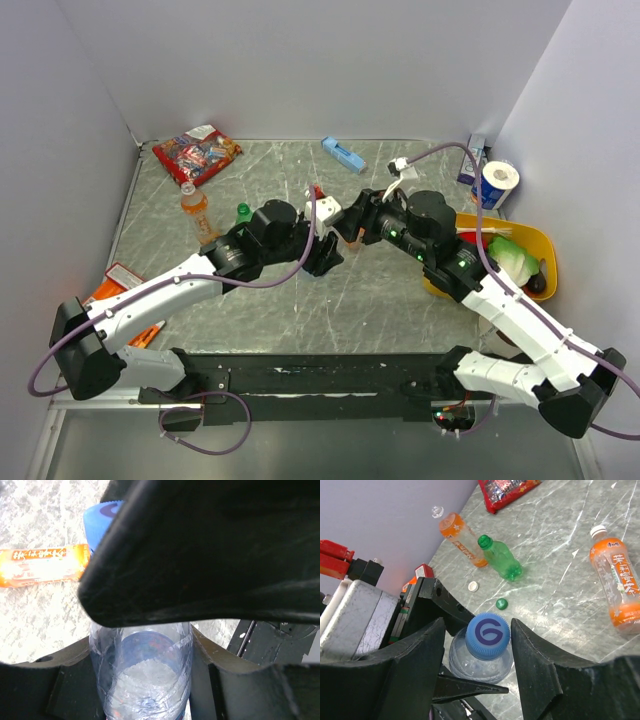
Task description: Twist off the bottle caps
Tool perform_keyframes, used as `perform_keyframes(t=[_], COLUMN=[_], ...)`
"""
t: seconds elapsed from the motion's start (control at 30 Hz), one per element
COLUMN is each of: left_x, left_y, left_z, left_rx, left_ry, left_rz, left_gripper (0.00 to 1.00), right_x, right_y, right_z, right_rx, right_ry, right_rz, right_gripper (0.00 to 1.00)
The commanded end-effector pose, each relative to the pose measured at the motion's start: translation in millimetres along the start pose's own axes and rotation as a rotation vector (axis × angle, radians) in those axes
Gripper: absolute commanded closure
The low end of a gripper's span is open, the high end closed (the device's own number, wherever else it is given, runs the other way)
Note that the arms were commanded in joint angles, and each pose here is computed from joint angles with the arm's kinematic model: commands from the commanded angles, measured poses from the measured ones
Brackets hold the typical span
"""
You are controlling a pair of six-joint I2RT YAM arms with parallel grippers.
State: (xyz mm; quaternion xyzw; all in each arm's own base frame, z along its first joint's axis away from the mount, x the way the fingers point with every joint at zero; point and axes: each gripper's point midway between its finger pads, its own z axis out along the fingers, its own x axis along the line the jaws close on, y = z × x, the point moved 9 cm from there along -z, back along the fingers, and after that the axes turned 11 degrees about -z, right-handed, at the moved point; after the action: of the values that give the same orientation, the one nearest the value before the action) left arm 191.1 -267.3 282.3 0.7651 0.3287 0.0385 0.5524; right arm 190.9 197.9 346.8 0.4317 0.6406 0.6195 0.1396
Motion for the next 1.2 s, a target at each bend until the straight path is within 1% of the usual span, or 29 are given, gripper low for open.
perform_keyframes(t=[0.0, 0.43, 0.5, 0.53, 0.57, 0.63, 0.67, 0.73, 0.77, 0.87, 0.93, 0.97, 1.0, 1.07, 1.1, 1.13, 1.17], left_x=[-2.4, -2.2, -2.6, -2.7, -2.2, -2.0, -2.7, -3.1, -3.4, -6.7, -10.1, -14.0, -16.2, -19.8, -25.3, -24.8, -25.5], left_y=[8.0, 1.4, 1.3, 0.8, 0.4, 0.4, 1.2, -0.1, 1.0, 2.0, 3.3, 2.2, 3.2, 5.2, 5.8, 7.9, 9.5], left_z=[1.6, 8.9, 8.9, 9.3, 9.3, 9.6, 9.1, 9.6, 8.8, 6.3, 2.3, 1.0, -1.0, -5.9, -9.0, -12.8, -14.3], left_rx=[-0.019, 0.016, 0.017, 0.016, 0.018, 0.019, 0.016, 0.022, 0.017, 0.019, 0.015, 0.022, 0.02, 0.021, 0.029, 0.026, 0.029], left_ry=[0.006, 0.012, 0.007, 0.004, 0.004, 0.006, 0.005, -0.001, -0.006, -0.038, -0.077, -0.127, -0.153, -0.217, -0.292, -0.325, -0.361], left_rz=[0.02, 0.025, 0.025, 0.025, 0.023, 0.022, 0.024, 0.021, 0.022, 0.025, 0.04, 0.05, 0.055, 0.06, 0.065, 0.06, 0.058], left_gripper=[0.5, 0.49, 0.5, 0.5, 0.5, 0.5, 0.5, 0.5, 0.5, 0.5, 0.5, 0.5, 0.5, 0.5, 0.5, 0.5, 0.49], right_x=[11.5, 17.1, 17.5, 17.6, 17.7, 17.4, 17.2, 16.5, 16.3, 14.1, 12.8, 11.5, 9.9, 9.2, 9.0, 8.4, 8.8], right_y=[25.6, 21.0, 21.1, 20.6, 20.3, 19.2, 18.9, 17.3, 17.1, 13.6, 13.5, 12.4, 13.1, 11.8, 12.1, 9.5, 11.0], right_z=[-3.0, 16.7, 19.6, 20.5, 21.4, 22.9, 23.1, 24.3, 24.4, 24.7, 24.2, 23.4, 22.1, 20.9, 16.9, 15.1, 14.3], right_rx=[-0.095, -0.079, -0.078, -0.075, -0.074, -0.071, -0.071, -0.067, -0.066, -0.057, -0.052, -0.04, -0.041, -0.04, -0.033, -0.015, -0.029], right_ry=[0.043, 0.126, 0.133, 0.135, 0.138, 0.138, 0.138, 0.137, 0.135, 0.135, 0.16, 0.192, 0.213, 0.284, 0.357, 0.398, 0.438], right_rz=[-0.016, -0.002, -0.002, -0.002, -0.003, -0.002, -0.002, -0.004, -0.003, -0.016, -0.046, -0.054, -0.073, -0.102, -0.133, -0.141, -0.156], right_gripper=[0.38, 0.4, 0.42, 0.44, 0.49, 0.54, 0.6, 0.69, 0.77, 0.9, 0.94, 0.97, 0.99, 0.99, 0.99, 0.99, 0.99])
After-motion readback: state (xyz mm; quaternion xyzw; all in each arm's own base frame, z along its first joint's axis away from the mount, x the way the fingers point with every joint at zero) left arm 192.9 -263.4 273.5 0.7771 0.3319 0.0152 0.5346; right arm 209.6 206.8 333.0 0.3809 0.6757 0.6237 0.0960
